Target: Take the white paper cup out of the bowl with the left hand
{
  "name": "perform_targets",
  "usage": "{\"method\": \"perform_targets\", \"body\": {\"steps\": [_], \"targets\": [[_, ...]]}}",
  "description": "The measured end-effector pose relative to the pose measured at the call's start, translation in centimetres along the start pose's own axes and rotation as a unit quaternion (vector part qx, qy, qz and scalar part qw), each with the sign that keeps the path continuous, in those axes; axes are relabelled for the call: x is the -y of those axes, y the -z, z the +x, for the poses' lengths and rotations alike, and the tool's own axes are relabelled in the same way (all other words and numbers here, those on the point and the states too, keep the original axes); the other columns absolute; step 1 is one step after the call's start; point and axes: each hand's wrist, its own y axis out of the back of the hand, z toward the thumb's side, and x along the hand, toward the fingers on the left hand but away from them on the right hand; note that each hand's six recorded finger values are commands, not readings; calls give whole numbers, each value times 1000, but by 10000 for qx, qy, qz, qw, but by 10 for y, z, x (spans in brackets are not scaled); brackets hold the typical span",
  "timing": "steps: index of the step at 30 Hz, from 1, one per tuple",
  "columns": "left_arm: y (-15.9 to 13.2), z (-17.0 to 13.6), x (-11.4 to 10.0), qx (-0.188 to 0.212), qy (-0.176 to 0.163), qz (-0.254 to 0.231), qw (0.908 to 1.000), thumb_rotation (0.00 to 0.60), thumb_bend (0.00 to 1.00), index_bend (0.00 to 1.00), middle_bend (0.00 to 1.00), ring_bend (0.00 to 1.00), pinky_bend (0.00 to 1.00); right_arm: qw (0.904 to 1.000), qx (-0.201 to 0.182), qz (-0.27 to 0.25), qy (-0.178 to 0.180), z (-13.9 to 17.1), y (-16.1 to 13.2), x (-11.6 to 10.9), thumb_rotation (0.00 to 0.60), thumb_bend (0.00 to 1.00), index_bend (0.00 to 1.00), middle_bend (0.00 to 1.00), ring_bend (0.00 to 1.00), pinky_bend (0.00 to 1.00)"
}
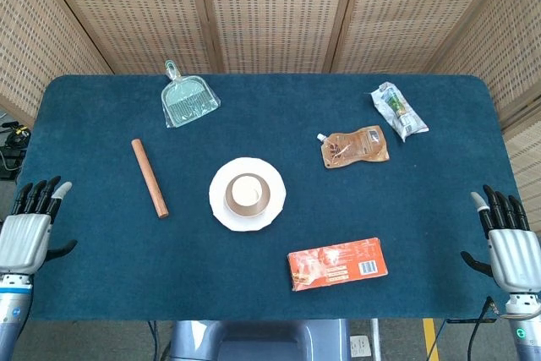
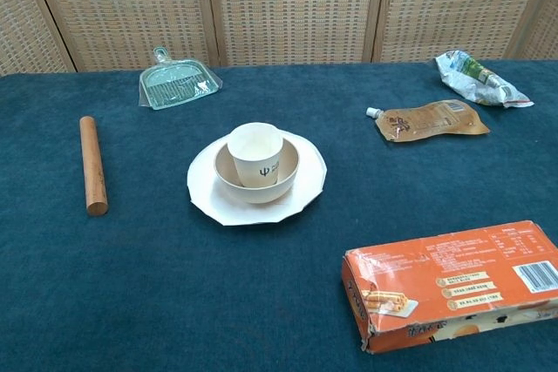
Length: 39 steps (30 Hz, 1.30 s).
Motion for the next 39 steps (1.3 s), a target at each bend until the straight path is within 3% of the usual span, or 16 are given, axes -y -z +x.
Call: {"method": "perform_targets", "body": {"steps": [5,11,15,19,28,39], "targets": [[-32,31,-8,380,45,86,9992,600,130,178,0,0,0,9999,123,-66,-61,-5,7,2,600,99,0,0,0,0],[-91,76,-12,939,184,337,9948,600,132,233,0,0,0,9992,332,-159,-122,-12,21,2,600,99,0,0,0,0],[-132,99,-7,1233,357,492,9905,600,132,220,0,0,0,9988,422,-206,-111,-14,29,1,600,98,0,0,0,0],[-178,118,-1,1552,511,645,9844,600,132,136,0,0,0,9980,550,-272,-128,-17,39,2,600,99,0,0,0,0],[-263,141,20,2055,943,741,9713,600,133,200,0,0,0,9958,816,-392,-141,-23,58,2,600,99,0,0,0,0],[-316,152,38,2242,1178,849,9637,600,245,291,0,0,0,9940,958,-529,-40,-24,69,-4,600,99,0,0,0,0]]}}
